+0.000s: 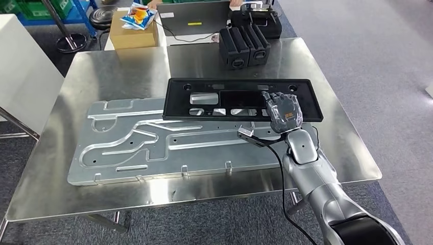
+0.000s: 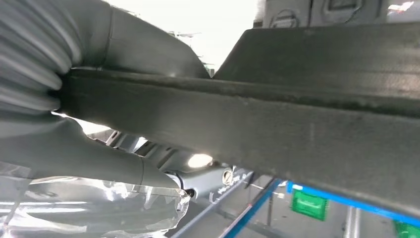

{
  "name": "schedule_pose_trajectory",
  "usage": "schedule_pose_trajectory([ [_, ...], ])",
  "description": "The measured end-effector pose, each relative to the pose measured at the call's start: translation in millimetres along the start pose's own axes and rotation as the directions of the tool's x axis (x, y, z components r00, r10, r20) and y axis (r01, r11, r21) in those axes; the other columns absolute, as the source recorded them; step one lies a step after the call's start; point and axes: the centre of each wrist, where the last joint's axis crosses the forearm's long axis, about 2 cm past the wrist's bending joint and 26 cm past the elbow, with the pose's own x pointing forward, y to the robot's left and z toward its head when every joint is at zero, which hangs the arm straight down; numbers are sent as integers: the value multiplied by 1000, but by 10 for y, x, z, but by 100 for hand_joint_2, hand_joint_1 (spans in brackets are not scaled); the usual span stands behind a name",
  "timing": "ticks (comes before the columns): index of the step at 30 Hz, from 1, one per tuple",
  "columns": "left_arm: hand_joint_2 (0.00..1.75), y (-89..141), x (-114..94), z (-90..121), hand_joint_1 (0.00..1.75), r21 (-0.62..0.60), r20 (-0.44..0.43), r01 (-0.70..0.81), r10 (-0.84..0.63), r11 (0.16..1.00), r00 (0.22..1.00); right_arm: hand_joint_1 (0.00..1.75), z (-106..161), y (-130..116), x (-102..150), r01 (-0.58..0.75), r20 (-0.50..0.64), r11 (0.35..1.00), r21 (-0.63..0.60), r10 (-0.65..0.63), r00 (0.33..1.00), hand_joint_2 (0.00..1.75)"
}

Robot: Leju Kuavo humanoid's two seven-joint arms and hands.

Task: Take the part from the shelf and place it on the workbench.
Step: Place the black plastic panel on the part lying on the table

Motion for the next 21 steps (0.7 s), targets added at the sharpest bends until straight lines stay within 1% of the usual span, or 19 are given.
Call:
schedule_pose_trajectory([
  [7,175,63,7,-13,0,50,-22,-21,22,999,1000,0,0,-15,40,40,-20,999,-15,-41,999,0],
  [11,0,83,4,-16,0,71,-26,-20,21,997,999,0,44,11,64,57,-31,998,-7,-57,998,0],
  [15,0,129,4,-25,0,95,-21,-18,20,995,1000,0,46,6,58,66,-47,998,-12,-66,997,0],
  [21,0,181,24,-37,0,127,17,-19,17,992,1000,0,13,-41,-51,58,-102,998,-39,-62,993,0],
])
